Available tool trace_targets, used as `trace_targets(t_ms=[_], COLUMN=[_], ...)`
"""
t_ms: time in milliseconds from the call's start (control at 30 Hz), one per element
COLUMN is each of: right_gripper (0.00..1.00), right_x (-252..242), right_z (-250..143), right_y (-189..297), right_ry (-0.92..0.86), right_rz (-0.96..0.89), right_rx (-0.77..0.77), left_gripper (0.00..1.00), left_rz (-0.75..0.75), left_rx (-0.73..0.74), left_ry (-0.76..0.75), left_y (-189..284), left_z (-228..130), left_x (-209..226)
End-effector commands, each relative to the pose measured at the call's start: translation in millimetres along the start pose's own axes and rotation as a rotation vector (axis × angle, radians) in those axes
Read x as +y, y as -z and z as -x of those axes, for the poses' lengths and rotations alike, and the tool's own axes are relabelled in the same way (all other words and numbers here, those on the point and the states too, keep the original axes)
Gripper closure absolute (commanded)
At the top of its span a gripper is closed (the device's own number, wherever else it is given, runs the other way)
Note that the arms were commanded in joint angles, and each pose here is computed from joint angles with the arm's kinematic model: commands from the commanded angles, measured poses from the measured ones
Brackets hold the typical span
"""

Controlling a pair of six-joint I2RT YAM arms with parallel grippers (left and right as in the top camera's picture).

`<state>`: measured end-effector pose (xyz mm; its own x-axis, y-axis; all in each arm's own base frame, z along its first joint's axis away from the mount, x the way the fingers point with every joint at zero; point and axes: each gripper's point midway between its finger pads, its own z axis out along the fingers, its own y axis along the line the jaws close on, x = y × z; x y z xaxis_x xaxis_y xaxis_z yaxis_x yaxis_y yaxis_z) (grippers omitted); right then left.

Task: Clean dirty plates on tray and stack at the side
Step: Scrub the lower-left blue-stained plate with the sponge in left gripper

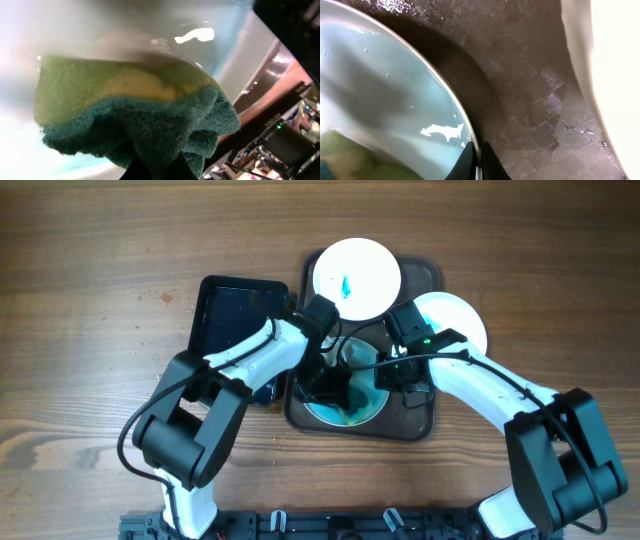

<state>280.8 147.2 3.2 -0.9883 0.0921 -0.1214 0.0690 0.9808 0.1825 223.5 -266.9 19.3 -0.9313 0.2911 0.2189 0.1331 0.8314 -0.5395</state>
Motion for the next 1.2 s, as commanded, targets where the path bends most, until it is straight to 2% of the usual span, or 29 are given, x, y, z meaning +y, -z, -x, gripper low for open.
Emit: trace_targets(t_ms=[0,67,100,167,267,333,367,533,633,667,733,867,933,1033,1133,1167], right_gripper=[0.96,0.96,0.96,0.96,0.96,0.96,0.96,0.95,0.96,0.96,0.96,0.96,0.96,0.96,0.96,0.96], right_x=[-22,-23,-23,-23,-23,-23,-23,-24,-28,-28,-29,-29,-29,-29,-29,-29], right_z=[-1,-2,-3,-3,-3,-3,-3,-2,0,0,-1,-1,-1,-1,-1,-1], right_y=[-8,-8,-8,-8,-8,-8,-8,-8,-7,-7,-8,-8,-8,-8,-8,-8], right_ry=[-0.047,-0.047,-0.047,-0.048,-0.049,-0.046,-0.046,-0.019,-0.016,-0.010,0.011,0.033,0.033,0.033,0.033,0.032], right_rz=[-0.092,-0.095,-0.096,-0.096,-0.096,-0.097,-0.097,-0.104,-0.125,-0.125,-0.127,-0.128,-0.127,-0.128,-0.128,-0.127], right_rx=[-0.004,-0.001,0.003,0.002,0.001,0.002,0.002,0.000,-0.011,-0.011,-0.008,-0.005,-0.005,-0.005,-0.005,-0.004], left_gripper=[0.96,0.96,0.96,0.96,0.96,0.96,0.96,0.96,0.96,0.96,0.96,0.96,0.96,0.96,0.96,0.96], left_rz=[-0.015,0.102,0.211,0.493,0.871,1.002,1.013,0.985,0.851,0.764,0.476,0.142,0.067,0.041,-0.044,-0.034], left_rx=[-0.028,-0.035,-0.021,-0.050,-0.190,-0.278,-0.289,-0.363,-0.394,-0.380,-0.345,-0.394,-0.434,-0.470,-0.404,-0.377], left_ry=[-0.069,-0.063,-0.015,0.096,0.223,0.283,0.299,0.425,0.427,0.416,0.329,0.213,0.158,0.104,0.038,0.053], left_y=[-18,-22,-19,-1,44,68,73,85,69,58,29,17,19,16,-13,-17], left_z=[7,4,-3,-10,-7,-2,-1,8,25,31,51,87,100,108,104,99], left_x=[-16,-1,19,68,122,141,146,159,146,136,93,31,12,-3,-26,-21])
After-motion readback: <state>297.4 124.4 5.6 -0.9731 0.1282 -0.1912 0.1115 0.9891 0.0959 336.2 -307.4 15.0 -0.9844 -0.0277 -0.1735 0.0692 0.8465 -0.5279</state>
